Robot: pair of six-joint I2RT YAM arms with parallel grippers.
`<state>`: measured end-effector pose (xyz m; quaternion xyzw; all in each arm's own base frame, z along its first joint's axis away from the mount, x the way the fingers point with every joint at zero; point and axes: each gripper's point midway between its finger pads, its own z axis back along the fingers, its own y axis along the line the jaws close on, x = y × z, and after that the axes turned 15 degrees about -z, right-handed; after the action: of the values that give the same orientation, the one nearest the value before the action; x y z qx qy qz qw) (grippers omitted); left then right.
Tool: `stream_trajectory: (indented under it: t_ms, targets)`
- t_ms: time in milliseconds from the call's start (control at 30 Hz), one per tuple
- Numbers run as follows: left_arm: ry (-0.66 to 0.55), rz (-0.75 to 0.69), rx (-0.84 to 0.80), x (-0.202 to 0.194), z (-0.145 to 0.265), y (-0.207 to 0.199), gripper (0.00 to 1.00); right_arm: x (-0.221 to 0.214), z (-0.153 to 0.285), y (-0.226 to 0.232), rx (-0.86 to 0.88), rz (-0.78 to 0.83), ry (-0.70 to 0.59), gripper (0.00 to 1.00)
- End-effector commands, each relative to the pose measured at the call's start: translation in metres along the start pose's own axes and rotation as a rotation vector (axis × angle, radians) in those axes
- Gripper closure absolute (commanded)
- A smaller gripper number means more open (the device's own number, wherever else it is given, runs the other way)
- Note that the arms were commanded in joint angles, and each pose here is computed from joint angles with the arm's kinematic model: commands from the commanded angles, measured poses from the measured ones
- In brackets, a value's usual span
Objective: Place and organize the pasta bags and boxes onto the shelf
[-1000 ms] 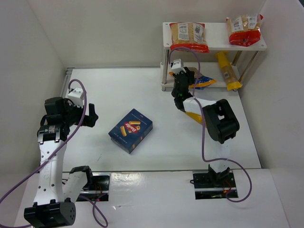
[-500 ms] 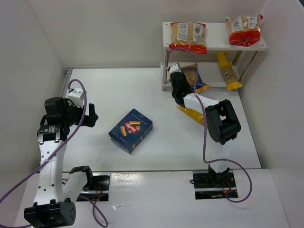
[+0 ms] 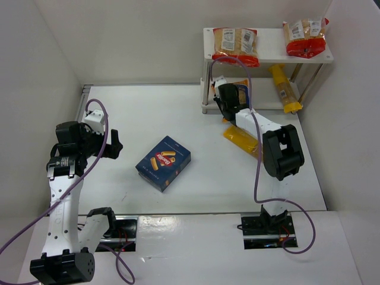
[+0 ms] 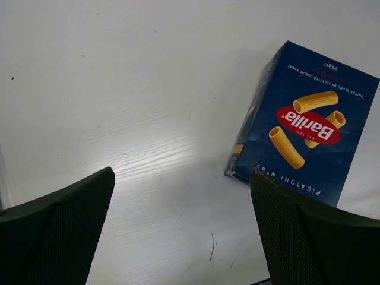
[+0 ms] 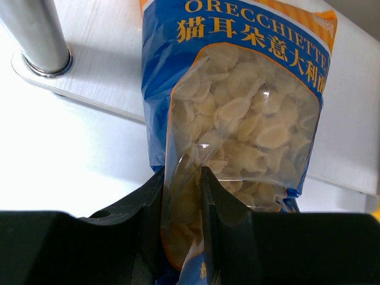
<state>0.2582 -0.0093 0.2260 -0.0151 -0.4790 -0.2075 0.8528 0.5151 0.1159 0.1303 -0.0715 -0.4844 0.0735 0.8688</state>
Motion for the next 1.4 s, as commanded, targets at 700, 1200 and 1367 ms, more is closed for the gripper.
stream_trajectory:
  t_ms: [700,1200,1367]
  targets:
    - [-0.038,-0.021,0.022,0.008,0.003,0.004,0.00,0.050,-0.035,-0.022,-0.096,-0.004,-0.168,1.00]
    - [-0.046,-0.024,0.026,0.009,0.005,0.004,0.00,0.069,0.037,0.007,0.099,-0.070,-0.186,0.22]
    - [-0.046,-0.024,0.026,0.009,0.005,0.004,0.00,0.072,0.075,0.008,0.142,-0.083,-0.195,0.17]
